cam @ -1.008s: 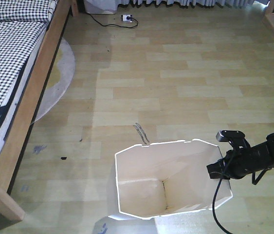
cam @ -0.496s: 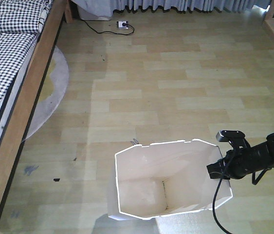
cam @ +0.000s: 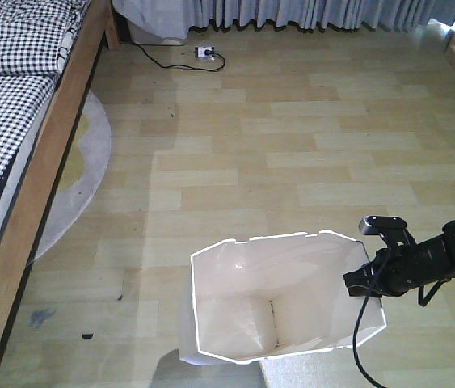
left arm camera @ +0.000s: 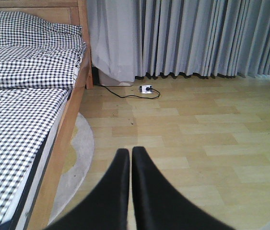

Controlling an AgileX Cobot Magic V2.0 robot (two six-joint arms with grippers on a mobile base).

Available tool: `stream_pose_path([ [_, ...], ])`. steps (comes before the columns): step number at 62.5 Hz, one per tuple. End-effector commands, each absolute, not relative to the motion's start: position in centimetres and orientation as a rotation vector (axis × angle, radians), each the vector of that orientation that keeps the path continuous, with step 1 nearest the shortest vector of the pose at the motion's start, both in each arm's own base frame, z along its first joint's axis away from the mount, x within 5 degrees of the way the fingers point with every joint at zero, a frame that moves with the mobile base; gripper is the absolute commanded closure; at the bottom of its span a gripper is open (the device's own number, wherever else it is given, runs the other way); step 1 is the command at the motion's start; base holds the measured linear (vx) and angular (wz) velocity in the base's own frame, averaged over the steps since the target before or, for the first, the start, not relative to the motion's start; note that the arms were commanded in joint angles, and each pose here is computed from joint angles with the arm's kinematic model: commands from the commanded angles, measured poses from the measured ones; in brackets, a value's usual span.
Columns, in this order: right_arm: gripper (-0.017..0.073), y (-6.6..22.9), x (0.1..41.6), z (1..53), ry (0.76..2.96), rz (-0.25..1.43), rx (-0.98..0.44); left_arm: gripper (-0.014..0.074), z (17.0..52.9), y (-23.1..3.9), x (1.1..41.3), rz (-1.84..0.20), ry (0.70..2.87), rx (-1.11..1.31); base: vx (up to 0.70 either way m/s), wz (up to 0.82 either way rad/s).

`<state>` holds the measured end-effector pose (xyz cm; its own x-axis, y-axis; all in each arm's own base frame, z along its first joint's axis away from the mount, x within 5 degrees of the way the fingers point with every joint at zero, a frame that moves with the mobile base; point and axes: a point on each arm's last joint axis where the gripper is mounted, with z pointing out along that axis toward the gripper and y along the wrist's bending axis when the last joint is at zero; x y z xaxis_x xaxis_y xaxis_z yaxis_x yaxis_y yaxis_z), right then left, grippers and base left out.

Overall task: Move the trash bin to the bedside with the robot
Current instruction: 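Drag the held bin across the floor toward the bed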

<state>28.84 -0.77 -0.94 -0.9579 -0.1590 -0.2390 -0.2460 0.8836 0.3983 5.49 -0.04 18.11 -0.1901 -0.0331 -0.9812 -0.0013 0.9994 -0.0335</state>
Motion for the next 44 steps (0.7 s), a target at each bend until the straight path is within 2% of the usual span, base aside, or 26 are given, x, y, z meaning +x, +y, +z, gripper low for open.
stream_pose_path([
  [1,0.0564,0.64,29.87,2.24,2.687,0.892,-0.299,0.0601,18.19,-0.05,5.55,-0.037,1.697,-0.03,0.24,0.0],
  [44,0.0564,0.64,29.87,2.24,2.687,0.892,-0.299,0.0601,18.19,-0.05,5.55,-0.037,1.697,-0.03,0.25,-0.03],
])
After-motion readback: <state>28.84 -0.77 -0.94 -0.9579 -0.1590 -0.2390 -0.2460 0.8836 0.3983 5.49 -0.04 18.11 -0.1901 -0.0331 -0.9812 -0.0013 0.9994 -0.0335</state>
